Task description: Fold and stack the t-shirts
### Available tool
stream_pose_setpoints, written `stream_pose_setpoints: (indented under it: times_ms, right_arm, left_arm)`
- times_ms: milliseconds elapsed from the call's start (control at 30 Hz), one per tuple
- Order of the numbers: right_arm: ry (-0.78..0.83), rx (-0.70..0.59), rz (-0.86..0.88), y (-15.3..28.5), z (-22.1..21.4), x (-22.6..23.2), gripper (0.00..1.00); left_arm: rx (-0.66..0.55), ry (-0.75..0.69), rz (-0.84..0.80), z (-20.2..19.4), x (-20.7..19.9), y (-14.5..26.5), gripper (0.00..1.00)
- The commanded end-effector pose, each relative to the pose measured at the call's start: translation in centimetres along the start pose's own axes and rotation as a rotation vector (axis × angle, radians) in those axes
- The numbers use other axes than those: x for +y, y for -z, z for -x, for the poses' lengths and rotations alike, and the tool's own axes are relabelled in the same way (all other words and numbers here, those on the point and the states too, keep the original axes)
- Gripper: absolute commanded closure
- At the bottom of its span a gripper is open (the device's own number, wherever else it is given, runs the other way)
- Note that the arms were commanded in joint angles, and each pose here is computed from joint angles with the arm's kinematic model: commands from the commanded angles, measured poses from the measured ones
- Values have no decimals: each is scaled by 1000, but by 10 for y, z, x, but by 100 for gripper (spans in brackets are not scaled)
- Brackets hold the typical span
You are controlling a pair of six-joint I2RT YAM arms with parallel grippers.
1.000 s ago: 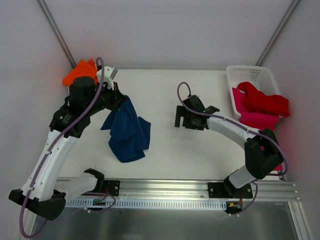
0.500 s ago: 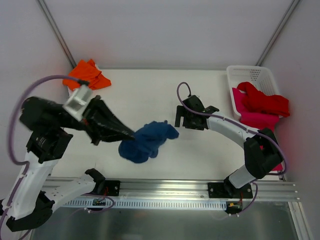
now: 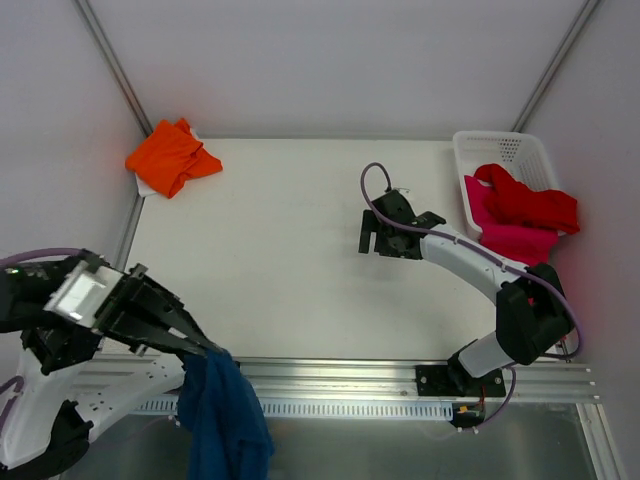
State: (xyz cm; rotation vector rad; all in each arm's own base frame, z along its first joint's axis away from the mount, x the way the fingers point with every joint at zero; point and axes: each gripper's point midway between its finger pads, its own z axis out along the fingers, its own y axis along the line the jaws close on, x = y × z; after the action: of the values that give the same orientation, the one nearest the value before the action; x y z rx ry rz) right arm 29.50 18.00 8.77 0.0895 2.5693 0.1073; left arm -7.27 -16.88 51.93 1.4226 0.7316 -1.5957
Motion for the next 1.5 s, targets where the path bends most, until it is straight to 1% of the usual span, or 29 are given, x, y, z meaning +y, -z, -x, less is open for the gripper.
stream_pose_setpoints:
  times_ms: [0,33,67,100,133,167,267,300,400,433,467,500,533,567,600,633,667,700,733,767,800,833,867,933,967,1000,1133,1267,1467]
  right_arm:
    - [-9,-46,-32,15,10,-16,1]
    - [-10,-45,-31,15,10,-17,1]
    - [-12,-46,-28,15,10,-17,1]
    - [-13,-43,-25,15,9,-17,0]
    - [-15,-45,-21,15,9,-16,1]
    - [-15,-44,-24,15,9,-16,1]
    - [-14,-40,-24,13,8,-16,0]
    - [-12,-37,-27,12,7,-17,0]
    - [-10,-38,-39,9,5,-19,1]
    - [-13,-41,-39,8,6,-19,1]
    - [-15,-40,-41,7,6,-20,1]
    - [-14,-37,-42,5,5,-19,1]
    - [-15,-35,-40,3,3,-19,0]
    - [-16,-36,-37,2,3,-18,1]
    - [-25,-39,-30,0,4,-17,1]
    - [-27,-37,-26,-2,3,-16,0]
    - [-28,-31,-17,-3,2,-14,0]
    - [-34,-35,-8,-4,3,-11,0]
    - [-36,-26,-7,-6,1,-11,1]
    - [-38,-25,-3,-6,1,-9,1]
    - [-41,-25,-1,-7,2,-9,1]
    - [-41,-23,-1,-8,1,-9,1]
    - [-37,-21,-6,-8,0,-10,1]
    - [-37,-22,-14,-7,-1,-14,0]
    - [-39,-32,-14,-4,0,-16,1]
    - [-39,-29,-23,-4,-4,-21,1]
    - [-43,-40,-45,0,-8,-35,1]
    - [-48,-32,-71,-4,-12,-44,0]
    - [-55,-10,-45,-10,-14,-37,1]
  left_arm:
    - [103,164,297,-97,74,16,93]
    - [123,193,348,-117,87,21,91]
    - [142,194,479,-136,112,31,89]
    - [176,251,587,-160,131,43,89]
    - [226,310,715,-195,151,59,95]
    - [283,311,937,-219,183,90,97]
    - [453,375,1182,-272,207,136,100]
    - [511,428,1207,-289,213,141,100]
    - [558,485,1179,-295,227,134,100]
    - [541,458,1184,-280,236,131,100]
    - [566,457,1205,-281,246,133,100]
    - [574,422,1272,-271,258,142,100]
    - [561,338,1288,-243,272,142,100]
    - [600,323,1306,-246,287,147,100]
    - [583,271,1334,-223,303,150,100]
    - [591,260,1347,-218,315,156,100]
    - [621,319,1381,-233,335,174,100]
    - [584,321,1386,-220,350,177,100]
    - [554,372,1356,-223,359,176,100]
    - [583,440,1359,-247,378,186,100]
    - [569,443,1384,-243,394,197,100]
    - [598,439,1415,-251,407,207,100]
    - [664,489,1425,-285,423,220,100]
    - [698,477,1456,-296,447,234,100]
    - [734,530,1446,-325,456,242,100]
    - [727,531,1441,-327,465,244,100]
    - [778,622,1421,-378,474,259,100]
    - [838,673,1422,-407,463,268,100]
    - [875,651,1486,-401,454,279,100]
